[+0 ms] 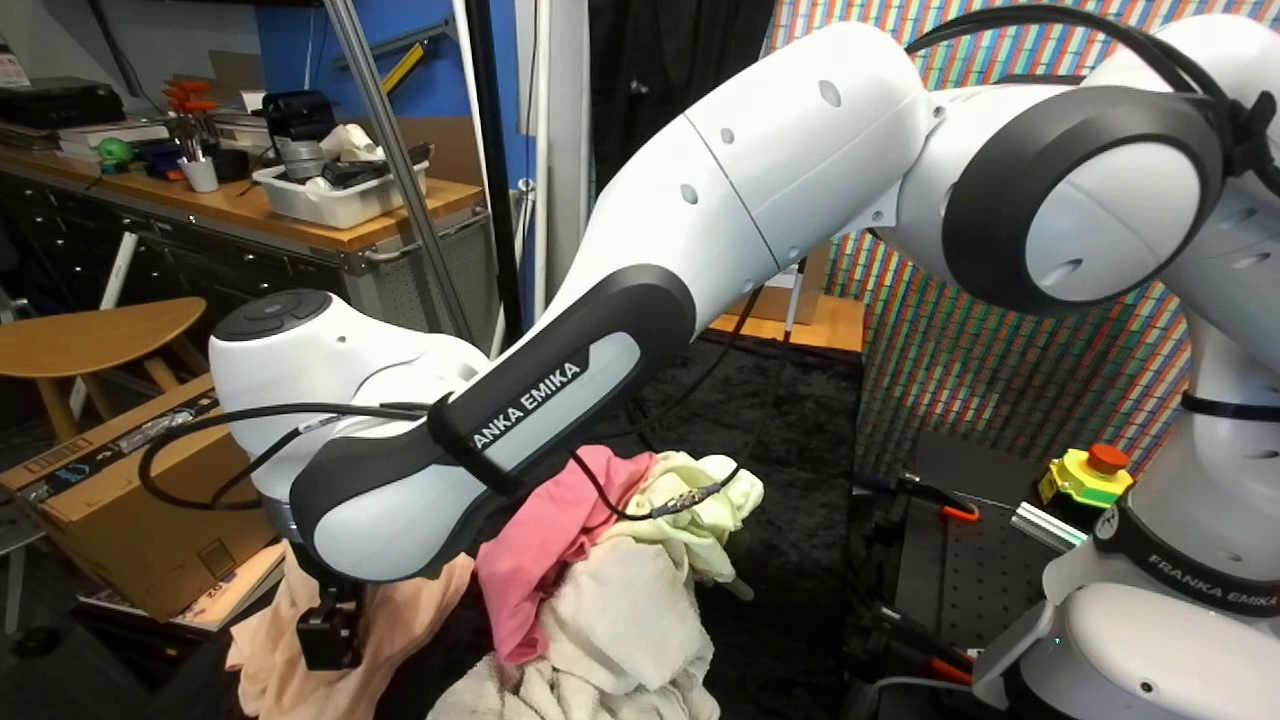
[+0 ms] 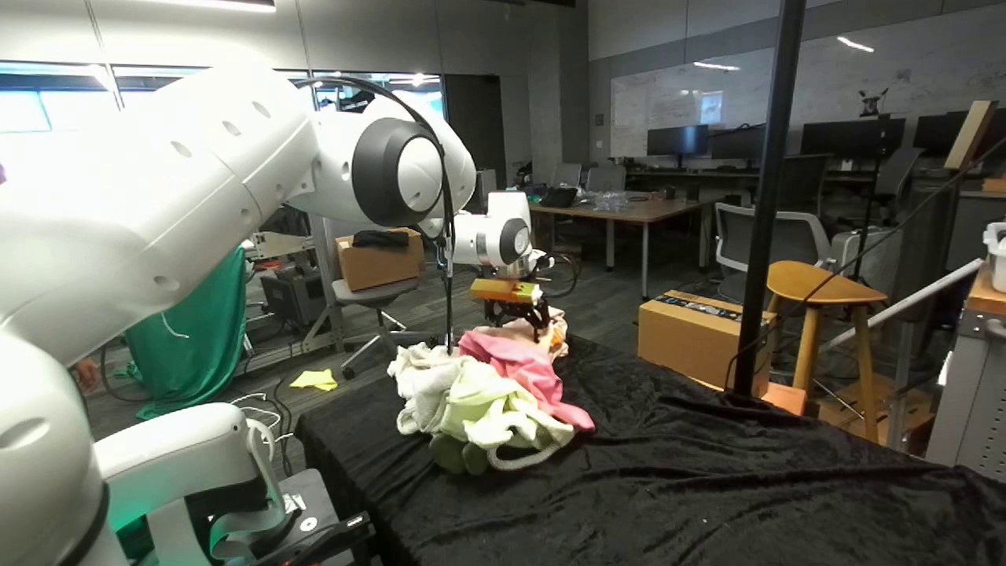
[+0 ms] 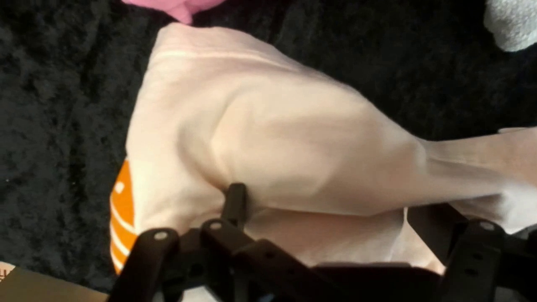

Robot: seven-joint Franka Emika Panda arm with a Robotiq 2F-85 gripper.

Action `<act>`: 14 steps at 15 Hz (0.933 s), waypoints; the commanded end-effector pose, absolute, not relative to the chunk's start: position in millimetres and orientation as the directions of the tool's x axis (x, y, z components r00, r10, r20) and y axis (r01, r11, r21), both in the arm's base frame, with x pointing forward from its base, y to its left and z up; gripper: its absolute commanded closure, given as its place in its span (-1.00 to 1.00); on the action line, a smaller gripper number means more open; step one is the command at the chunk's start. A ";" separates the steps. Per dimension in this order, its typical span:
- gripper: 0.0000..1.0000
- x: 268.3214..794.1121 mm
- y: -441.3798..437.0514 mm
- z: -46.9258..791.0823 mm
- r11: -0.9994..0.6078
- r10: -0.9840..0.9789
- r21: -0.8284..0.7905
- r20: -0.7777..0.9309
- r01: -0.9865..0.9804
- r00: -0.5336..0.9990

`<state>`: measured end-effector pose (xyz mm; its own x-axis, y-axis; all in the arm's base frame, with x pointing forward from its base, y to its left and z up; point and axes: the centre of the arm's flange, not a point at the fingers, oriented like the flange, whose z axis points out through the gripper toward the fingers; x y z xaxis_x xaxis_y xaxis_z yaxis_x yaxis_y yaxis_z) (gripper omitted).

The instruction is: Group up all the objects on the table

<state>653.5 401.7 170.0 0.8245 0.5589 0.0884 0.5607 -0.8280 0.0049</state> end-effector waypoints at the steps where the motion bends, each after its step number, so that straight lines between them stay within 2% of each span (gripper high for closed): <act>1: -1.00 665.9 408.3 162.5 -0.841 0.540 0.054 0.114 0.538 0.834; 6: -1.00 669.1 406.6 160.3 -0.846 0.533 0.107 0.111 0.523 0.839; 7: -0.70 669.0 406.3 161.0 -0.846 0.531 0.110 0.106 0.521 0.841; 8: -0.48 668.6 405.7 162.0 -0.846 0.532 0.107 0.100 0.523 0.841; 14: 0.46 670.2 398.3 169.3 -0.849 0.526 0.107 0.086 0.517 0.846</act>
<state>663.0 395.9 165.1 0.8398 0.5356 0.0888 0.5287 -0.8440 0.0904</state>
